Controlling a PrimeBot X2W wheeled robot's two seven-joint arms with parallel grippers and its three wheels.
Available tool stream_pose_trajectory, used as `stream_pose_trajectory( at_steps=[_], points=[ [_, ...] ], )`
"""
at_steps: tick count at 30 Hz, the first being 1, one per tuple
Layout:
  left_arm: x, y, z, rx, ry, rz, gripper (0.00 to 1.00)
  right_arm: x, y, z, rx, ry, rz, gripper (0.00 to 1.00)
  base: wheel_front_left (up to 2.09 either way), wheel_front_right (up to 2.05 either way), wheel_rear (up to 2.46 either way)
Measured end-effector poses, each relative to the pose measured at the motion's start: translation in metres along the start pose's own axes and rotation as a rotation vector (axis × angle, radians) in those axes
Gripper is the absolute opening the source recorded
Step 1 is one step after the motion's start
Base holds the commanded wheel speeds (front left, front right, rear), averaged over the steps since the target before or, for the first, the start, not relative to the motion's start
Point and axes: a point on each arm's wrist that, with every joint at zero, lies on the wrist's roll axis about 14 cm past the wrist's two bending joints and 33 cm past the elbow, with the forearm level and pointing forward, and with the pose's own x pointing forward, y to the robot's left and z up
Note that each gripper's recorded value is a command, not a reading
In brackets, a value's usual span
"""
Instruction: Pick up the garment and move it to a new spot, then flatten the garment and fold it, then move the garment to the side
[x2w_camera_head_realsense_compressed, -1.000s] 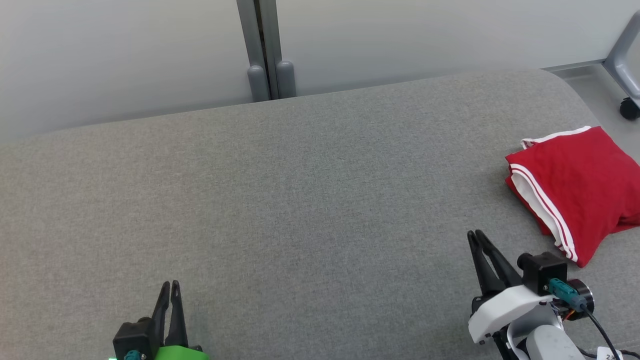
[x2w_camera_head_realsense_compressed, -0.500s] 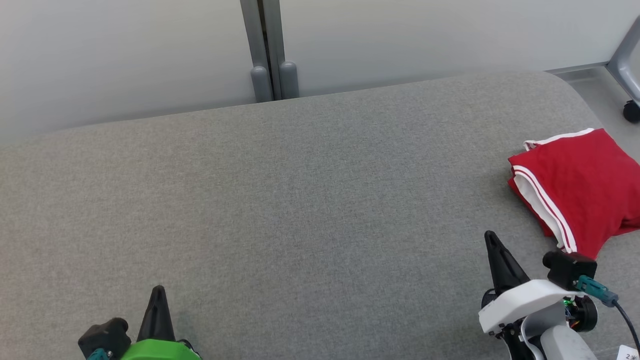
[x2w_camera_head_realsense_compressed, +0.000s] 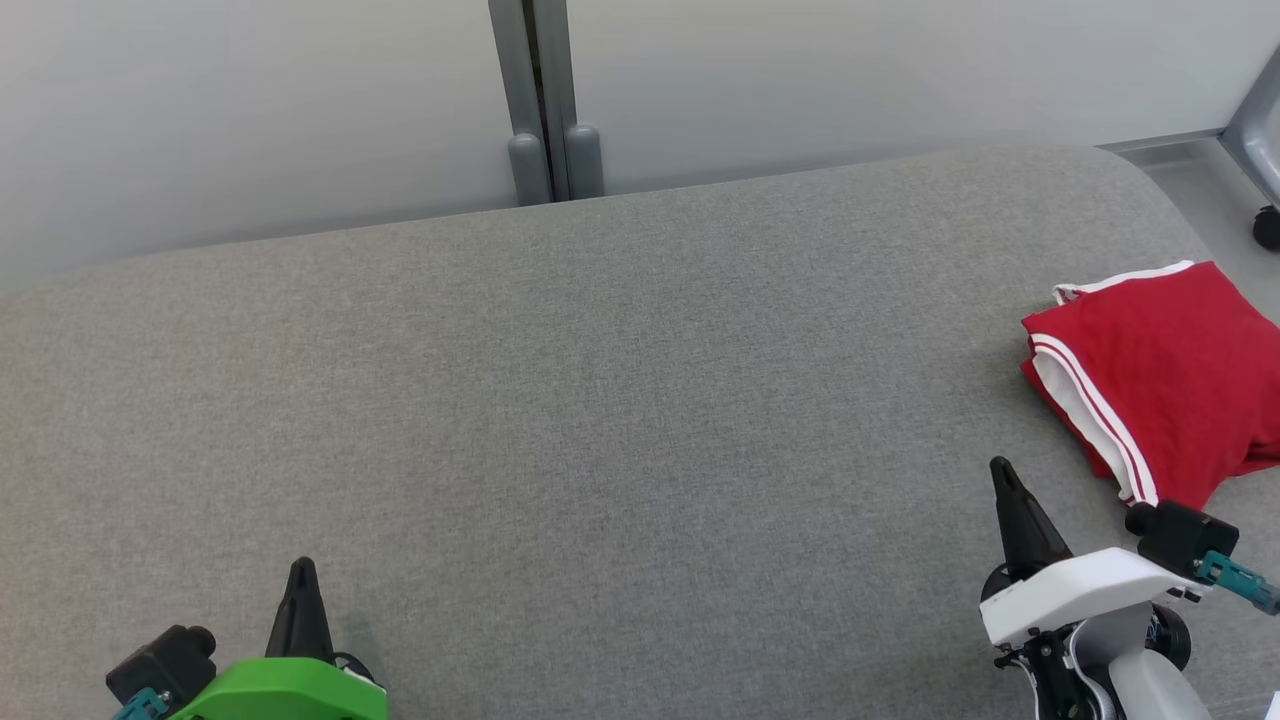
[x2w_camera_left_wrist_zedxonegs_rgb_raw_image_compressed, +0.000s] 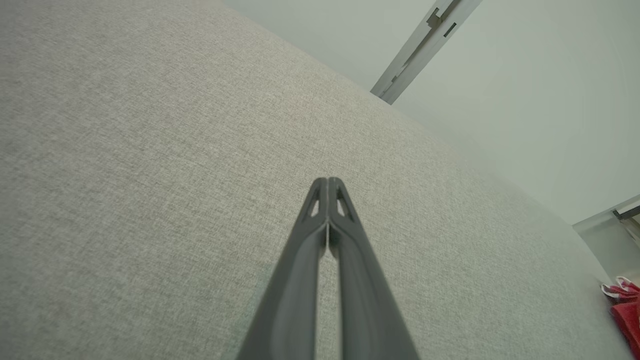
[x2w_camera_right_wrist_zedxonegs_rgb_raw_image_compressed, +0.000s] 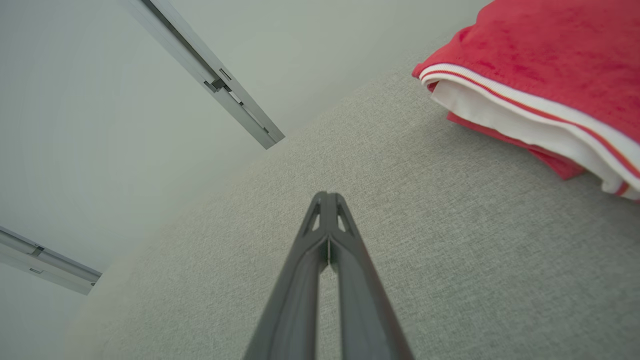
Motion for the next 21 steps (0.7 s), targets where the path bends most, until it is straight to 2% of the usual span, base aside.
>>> stream_pose_trajectory(
  at_steps=[21],
  points=[
    [0.006, 0.000, 0.015, -0.297, -0.009, -0.004, 0.00, 0.002, -0.002, 0.007, 0.283, -0.003, -0.017, 0.00, 0.00, 0.00, 0.00]
  ],
)
